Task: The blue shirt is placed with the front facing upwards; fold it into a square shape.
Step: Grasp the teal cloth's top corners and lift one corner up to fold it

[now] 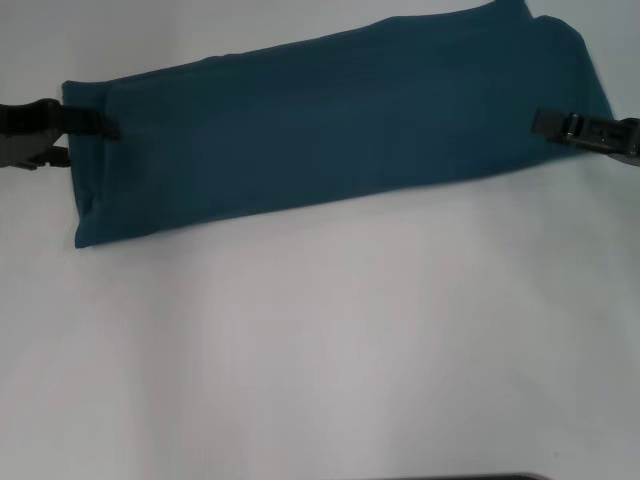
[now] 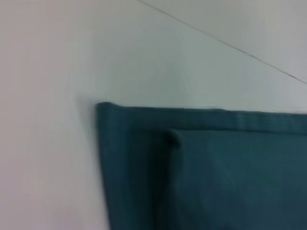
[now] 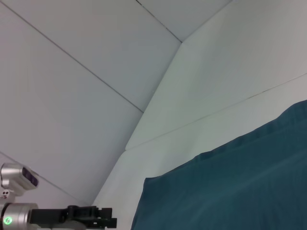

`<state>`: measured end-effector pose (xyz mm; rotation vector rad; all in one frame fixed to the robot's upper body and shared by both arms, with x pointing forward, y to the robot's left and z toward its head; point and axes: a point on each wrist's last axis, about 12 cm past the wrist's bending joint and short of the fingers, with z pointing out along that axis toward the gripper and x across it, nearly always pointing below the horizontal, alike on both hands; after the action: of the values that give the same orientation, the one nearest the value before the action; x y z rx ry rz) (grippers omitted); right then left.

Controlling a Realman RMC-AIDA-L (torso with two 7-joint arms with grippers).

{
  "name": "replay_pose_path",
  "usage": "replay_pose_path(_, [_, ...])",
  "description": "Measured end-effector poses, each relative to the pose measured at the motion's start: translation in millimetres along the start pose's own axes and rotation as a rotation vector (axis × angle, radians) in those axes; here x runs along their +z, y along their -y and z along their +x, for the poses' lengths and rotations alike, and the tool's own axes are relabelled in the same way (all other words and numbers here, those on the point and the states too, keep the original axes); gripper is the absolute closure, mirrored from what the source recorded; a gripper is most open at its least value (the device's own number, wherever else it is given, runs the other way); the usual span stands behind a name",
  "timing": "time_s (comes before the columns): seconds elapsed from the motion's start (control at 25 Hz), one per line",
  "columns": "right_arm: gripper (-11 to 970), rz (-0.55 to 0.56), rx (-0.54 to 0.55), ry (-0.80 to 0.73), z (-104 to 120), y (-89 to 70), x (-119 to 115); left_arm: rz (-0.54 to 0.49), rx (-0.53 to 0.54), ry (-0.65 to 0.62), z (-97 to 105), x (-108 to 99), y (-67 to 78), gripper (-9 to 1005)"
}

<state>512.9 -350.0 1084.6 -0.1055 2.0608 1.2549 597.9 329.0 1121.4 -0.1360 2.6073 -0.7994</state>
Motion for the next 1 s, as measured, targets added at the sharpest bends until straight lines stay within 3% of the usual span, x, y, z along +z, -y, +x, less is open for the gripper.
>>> replay_pose_path(0.72, [97,0.002,-0.003,-0.007,1.3,0.6,-0.1,-0.077,-0.223,0.027,-2.2,16.8,-8.7,93])
replay_pose_path(1.0, [101,0.003,-0.001,-0.004,1.5,0.9,-0.8,-0.093,-0.230,0.078,-3.7,22.6,-9.4,93])
